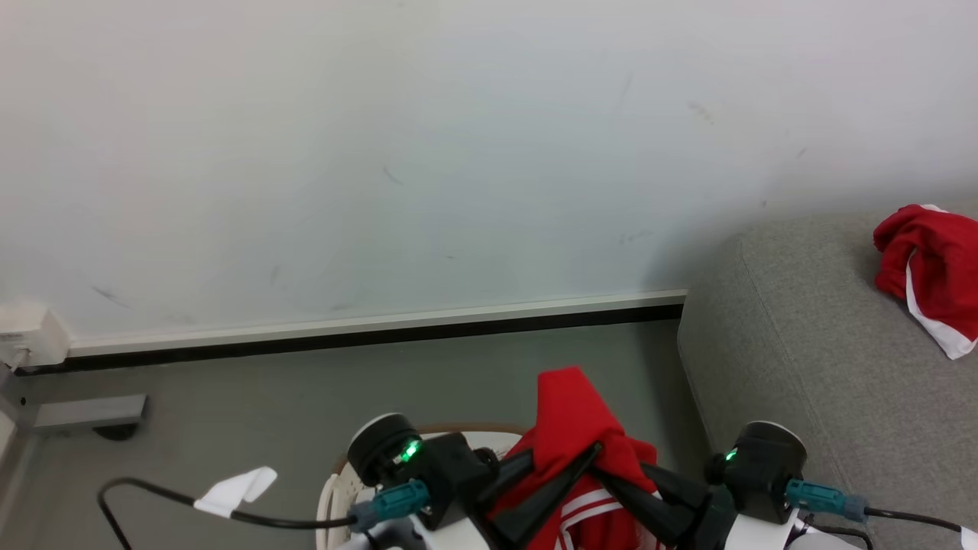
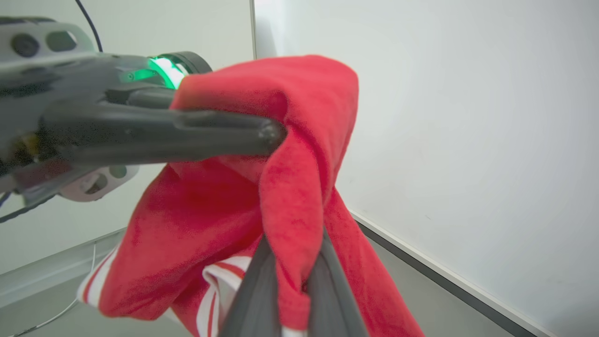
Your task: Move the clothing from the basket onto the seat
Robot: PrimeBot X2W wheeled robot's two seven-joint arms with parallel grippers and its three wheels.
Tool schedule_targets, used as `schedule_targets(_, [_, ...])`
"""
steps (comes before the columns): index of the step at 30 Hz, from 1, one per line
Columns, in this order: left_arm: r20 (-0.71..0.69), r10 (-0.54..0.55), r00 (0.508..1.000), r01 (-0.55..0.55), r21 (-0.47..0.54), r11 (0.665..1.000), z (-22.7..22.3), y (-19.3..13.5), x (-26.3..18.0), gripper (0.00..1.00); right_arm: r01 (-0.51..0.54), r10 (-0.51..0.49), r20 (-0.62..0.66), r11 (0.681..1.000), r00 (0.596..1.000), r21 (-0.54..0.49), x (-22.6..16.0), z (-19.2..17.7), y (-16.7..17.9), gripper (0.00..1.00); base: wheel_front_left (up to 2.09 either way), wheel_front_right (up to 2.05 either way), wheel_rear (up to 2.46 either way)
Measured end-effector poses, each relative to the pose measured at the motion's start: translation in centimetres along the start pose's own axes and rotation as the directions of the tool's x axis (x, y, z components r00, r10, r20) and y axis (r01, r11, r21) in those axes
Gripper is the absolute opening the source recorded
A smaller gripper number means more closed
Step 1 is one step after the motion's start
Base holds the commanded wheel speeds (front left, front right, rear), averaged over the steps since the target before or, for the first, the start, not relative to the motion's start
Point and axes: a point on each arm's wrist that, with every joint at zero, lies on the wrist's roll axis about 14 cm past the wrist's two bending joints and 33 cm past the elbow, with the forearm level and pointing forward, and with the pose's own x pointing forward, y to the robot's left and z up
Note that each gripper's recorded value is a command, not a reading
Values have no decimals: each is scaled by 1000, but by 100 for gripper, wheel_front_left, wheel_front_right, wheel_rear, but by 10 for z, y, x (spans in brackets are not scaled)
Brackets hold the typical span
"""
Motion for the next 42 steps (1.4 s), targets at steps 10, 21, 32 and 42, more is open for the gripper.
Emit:
schedule_targets(10, [4, 23, 1000, -23, -27, 999, -13, 8, 6, 100, 133, -133, 56, 991, 990, -8, -18, 11, -39, 0, 0, 0, 0])
schedule_targets(21, [1, -40, 999, 40, -94, 995, -36, -6, 30, 100, 329, -326, 95, 944, 941, -19, -61, 18, -81, 0, 0, 0, 0])
schedule_targets(32, [-1, -161, 987, 159, -148, 976, -54, -35, 58, 100, 557, -550, 131, 830, 824, -16, -129, 23, -118, 0, 0, 0, 0])
schedule_targets(42, [-12, -237, 971, 231, -175, 957, -64, -53, 70, 100, 644, -636, 139, 765, 759, -15, -157, 21, -125, 0, 0, 0, 0])
